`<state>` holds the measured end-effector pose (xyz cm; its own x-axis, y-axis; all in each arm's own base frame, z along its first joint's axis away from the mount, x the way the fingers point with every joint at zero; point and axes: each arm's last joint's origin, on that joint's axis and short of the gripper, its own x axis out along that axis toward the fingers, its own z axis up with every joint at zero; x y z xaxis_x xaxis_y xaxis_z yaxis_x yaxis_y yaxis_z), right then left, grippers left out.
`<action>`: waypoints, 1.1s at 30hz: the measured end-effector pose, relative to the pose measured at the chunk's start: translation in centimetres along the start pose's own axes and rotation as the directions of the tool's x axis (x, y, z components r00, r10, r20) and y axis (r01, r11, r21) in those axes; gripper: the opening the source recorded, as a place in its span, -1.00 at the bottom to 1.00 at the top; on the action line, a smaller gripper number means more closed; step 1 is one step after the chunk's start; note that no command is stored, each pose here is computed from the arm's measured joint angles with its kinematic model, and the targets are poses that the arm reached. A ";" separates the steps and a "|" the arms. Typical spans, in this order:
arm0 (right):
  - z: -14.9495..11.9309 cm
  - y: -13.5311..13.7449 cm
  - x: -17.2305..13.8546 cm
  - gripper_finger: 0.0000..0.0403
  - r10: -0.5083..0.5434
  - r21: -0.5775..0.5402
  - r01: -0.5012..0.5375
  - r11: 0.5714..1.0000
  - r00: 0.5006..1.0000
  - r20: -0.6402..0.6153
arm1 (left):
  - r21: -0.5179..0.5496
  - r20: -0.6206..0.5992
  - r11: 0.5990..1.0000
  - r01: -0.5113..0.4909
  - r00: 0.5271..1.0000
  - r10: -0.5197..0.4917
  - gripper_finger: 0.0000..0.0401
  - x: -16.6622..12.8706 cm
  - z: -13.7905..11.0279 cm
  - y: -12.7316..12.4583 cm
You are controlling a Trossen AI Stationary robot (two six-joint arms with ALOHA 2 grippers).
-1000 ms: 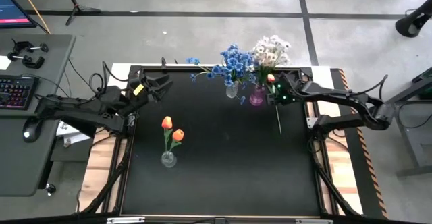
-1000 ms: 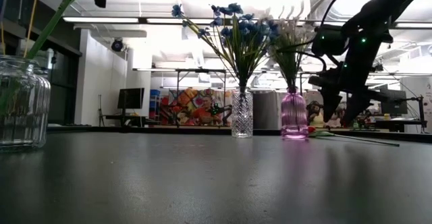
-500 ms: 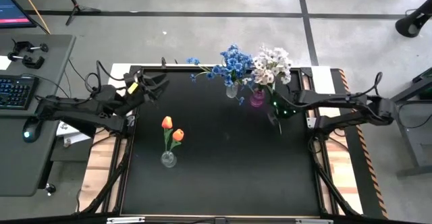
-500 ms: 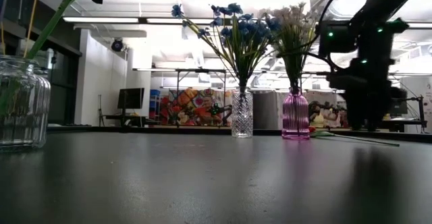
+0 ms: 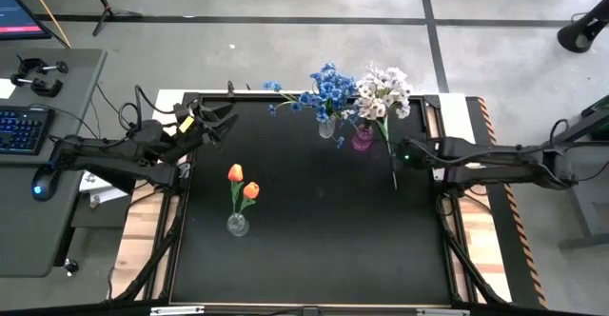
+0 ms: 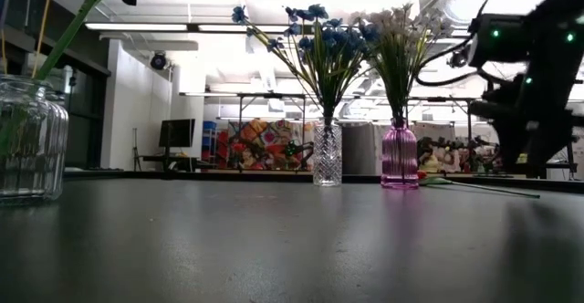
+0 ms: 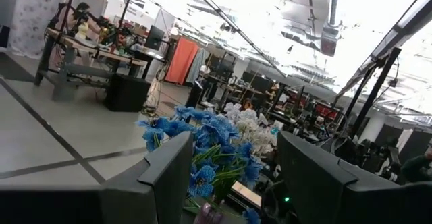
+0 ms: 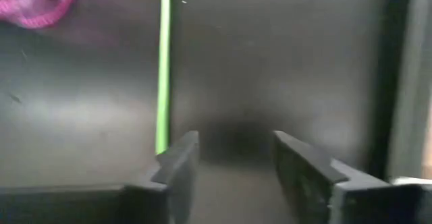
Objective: Sort flowers into vase by color
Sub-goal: Put the orange flowers into the bottom transparent vase
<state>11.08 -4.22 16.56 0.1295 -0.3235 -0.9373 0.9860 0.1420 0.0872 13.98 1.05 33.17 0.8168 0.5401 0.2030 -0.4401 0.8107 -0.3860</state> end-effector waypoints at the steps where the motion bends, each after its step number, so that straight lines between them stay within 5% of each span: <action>1: -0.1 0.0 0.5 -0.20 0.033 0.043 -0.033 0.999 0.999 0.007 | -0.001 0.000 1.000 0.000 1.000 0.000 0.02 0.0 0.0 0.0; 8: 0.8 0.7 3.3 -0.93 0.195 0.275 -0.238 0.932 0.965 0.173 | -0.020 0.004 1.000 0.001 1.000 -0.001 0.02 0.0 0.0 0.0; 12: 1.8 0.3 4.0 -0.94 0.132 0.387 -0.221 0.895 0.961 0.242 | -0.022 0.004 1.000 0.001 1.000 -0.001 0.02 0.0 0.0 0.0; 18: 3.9 1.0 4.4 -0.99 0.208 0.400 -0.339 0.852 0.919 0.336 | -0.021 0.004 1.000 0.001 1.000 -0.001 0.02 0.0 0.0 0.0; 33: 5.1 1.8 6.9 -1.00 0.195 0.438 -0.332 0.835 0.924 0.328 | -0.029 0.003 1.000 0.002 1.000 -0.002 0.02 0.0 0.0 0.0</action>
<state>14.30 -10.94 11.91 0.3463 -0.5780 -0.7389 0.8268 -0.1842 0.5315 13.97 1.04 33.21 0.8163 0.5395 0.2066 -0.4276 0.8047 -0.4117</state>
